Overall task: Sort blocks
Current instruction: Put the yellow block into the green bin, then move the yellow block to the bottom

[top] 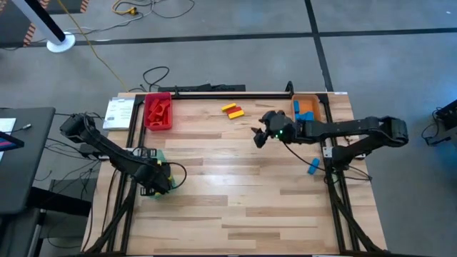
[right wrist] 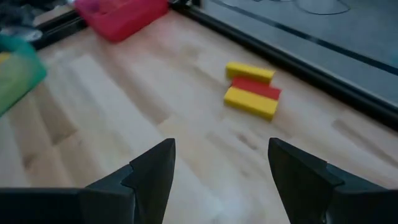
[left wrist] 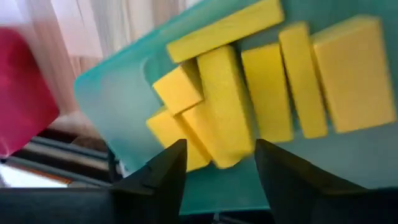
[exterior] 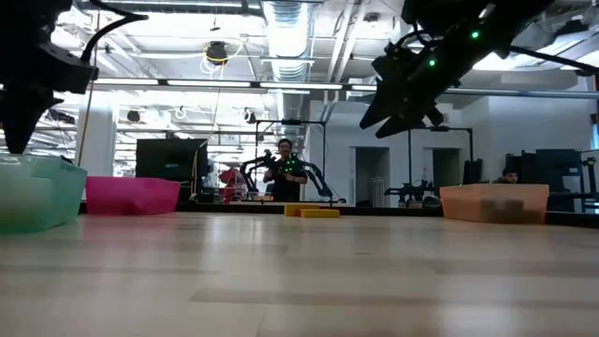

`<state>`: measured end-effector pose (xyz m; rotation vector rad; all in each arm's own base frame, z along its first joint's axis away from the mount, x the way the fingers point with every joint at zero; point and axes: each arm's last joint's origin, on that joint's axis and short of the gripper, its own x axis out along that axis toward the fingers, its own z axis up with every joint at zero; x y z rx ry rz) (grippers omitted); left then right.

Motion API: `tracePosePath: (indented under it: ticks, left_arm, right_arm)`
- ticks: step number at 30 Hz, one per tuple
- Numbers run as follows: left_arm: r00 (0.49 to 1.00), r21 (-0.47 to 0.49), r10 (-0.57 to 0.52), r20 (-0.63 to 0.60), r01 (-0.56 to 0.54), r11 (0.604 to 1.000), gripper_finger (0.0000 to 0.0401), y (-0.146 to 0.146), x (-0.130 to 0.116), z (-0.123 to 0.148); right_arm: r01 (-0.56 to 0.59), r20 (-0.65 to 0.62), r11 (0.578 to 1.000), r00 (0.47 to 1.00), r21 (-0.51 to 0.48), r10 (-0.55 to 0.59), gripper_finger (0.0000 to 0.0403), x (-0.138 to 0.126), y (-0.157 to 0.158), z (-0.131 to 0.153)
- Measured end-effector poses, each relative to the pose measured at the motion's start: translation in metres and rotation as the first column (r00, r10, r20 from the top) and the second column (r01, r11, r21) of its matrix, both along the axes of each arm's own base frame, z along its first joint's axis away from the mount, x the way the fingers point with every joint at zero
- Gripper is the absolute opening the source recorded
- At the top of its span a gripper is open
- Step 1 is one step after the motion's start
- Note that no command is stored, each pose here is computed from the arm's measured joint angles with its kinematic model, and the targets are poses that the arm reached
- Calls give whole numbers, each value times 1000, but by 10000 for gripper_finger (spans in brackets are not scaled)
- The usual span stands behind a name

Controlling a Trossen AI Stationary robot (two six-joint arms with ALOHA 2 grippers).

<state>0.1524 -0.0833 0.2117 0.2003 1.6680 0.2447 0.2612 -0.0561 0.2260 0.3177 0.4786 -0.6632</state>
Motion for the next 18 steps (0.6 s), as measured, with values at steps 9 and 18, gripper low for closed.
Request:
tracePosePath:
  ticks: [9,18]
  left_arm:
    - [992,-74,8,129,1,997,238,-5,9,15]
    - [922,-219,0,387,92,971,238,-18,19,35]
  right_arm:
    - [-4,13,999,1000,51,3,272,7,-39,-17]
    - [36,-67,993,997,115,-29,272,27,-87,-50]
